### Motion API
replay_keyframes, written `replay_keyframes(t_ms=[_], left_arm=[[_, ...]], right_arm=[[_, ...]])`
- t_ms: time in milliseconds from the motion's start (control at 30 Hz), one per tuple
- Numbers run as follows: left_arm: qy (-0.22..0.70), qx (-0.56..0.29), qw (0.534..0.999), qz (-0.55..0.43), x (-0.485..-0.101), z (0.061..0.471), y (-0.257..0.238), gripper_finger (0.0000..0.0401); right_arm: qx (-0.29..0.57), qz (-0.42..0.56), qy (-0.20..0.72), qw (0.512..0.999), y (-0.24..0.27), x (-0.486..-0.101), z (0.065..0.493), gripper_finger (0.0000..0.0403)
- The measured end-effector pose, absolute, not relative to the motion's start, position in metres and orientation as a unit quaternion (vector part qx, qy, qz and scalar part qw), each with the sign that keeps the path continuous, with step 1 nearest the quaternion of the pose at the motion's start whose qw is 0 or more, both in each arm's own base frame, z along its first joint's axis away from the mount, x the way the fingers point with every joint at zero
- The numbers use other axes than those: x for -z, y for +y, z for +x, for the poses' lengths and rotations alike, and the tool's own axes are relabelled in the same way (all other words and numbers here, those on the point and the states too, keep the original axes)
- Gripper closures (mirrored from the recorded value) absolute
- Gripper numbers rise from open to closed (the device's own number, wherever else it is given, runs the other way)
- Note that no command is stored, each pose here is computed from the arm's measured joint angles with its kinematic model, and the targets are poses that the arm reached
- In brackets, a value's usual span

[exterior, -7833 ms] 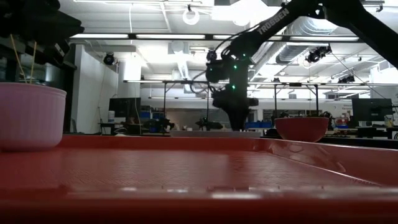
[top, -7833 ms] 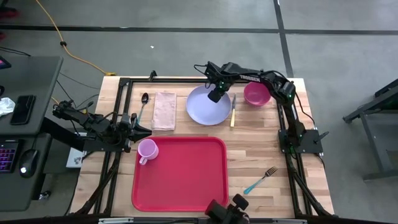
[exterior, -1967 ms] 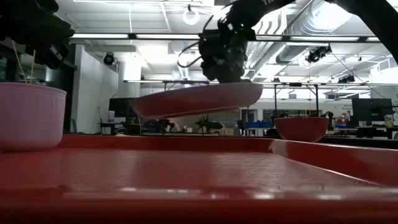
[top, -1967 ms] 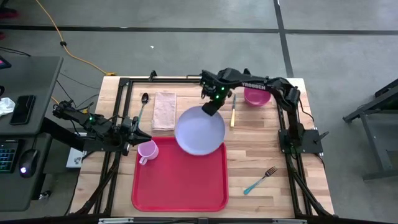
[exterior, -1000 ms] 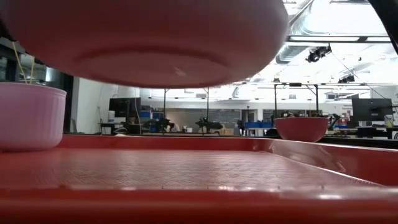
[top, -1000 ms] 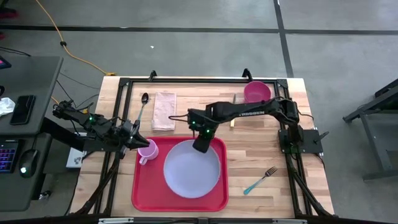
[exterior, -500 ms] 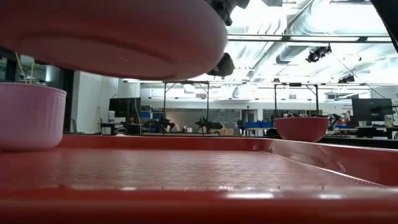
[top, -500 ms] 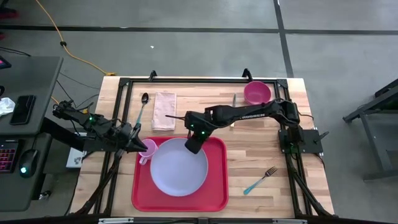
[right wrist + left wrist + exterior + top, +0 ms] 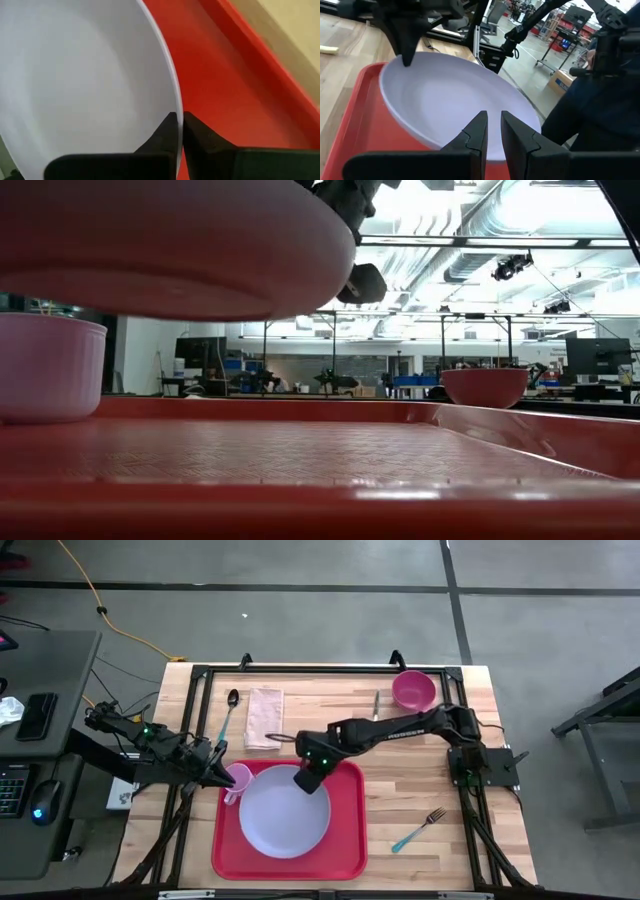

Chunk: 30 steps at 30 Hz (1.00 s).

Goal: Set up tray
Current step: Put the blue plate on the bottom of the pink mug on the orange serving tray

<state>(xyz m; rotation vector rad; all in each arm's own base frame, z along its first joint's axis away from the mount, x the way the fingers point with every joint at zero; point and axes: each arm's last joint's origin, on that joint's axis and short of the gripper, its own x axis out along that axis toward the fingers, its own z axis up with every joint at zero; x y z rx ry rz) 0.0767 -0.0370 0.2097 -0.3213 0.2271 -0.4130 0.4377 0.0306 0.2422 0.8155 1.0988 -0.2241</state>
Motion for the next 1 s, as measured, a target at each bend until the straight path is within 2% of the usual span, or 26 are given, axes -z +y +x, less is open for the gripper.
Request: replay_keyframes(t_ms=[1000], left_arm=[[0.108,0.245,0.954,-0.133,-0.211,0.076,-0.039,0.0316]], right_arm=[[0.157,0.370,0.542,0.738,0.055,-0.184,0.452,0.0403]])
